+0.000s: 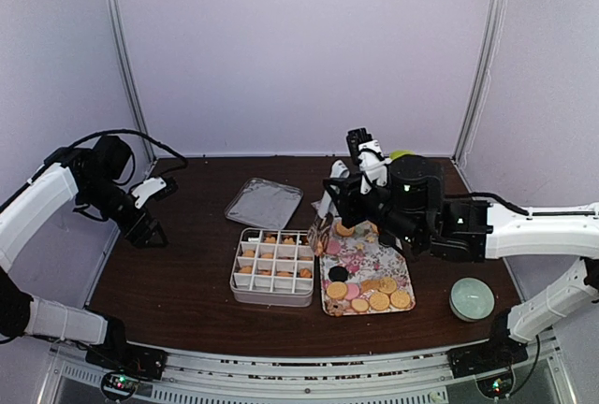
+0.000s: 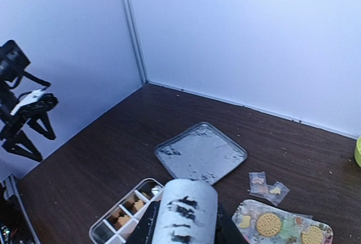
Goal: Pack the cookies
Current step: Place the fake cookies in the empty pocket of the box.
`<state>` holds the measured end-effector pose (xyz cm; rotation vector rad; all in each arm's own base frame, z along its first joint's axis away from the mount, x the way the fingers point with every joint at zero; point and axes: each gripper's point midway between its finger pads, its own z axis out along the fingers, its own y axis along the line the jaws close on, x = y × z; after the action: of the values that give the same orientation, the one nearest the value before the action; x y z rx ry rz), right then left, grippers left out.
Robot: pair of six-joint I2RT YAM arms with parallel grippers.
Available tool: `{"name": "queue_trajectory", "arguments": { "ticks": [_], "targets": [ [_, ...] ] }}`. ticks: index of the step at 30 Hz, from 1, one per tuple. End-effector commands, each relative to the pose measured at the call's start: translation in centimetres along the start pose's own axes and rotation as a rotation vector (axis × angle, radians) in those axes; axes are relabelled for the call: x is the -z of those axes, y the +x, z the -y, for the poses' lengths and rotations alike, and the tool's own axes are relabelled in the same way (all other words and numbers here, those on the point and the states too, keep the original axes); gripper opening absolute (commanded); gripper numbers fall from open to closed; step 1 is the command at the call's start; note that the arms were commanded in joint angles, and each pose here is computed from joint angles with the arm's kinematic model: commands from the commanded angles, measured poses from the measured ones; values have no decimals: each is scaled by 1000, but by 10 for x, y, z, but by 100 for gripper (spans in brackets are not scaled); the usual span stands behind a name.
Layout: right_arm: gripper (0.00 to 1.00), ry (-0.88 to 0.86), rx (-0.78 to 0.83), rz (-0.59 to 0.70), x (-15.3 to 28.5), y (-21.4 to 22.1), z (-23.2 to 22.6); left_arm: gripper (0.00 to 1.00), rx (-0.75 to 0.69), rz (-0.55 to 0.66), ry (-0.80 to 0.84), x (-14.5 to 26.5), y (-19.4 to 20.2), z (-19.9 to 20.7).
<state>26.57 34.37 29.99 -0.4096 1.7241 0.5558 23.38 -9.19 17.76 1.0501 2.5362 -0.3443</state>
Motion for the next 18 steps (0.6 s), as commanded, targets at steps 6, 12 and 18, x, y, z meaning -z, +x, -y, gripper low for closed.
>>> {"name": "queue_trajectory", "arguments": {
  "ticks": [6, 12, 18],
  "targets": [
    [0, -312, 104, -22, -21, -13, -144, 77, -30, -63, -81, -10, 18, -18],
    [0, -375, 160, -55, -44, 5, -191, 78, -32, -70, -93, -9, 25, -16],
    [0, -370, 194, -72, -58, 20, -197, 78, -34, -60, -85, -8, 24, -13]
  ]
}}
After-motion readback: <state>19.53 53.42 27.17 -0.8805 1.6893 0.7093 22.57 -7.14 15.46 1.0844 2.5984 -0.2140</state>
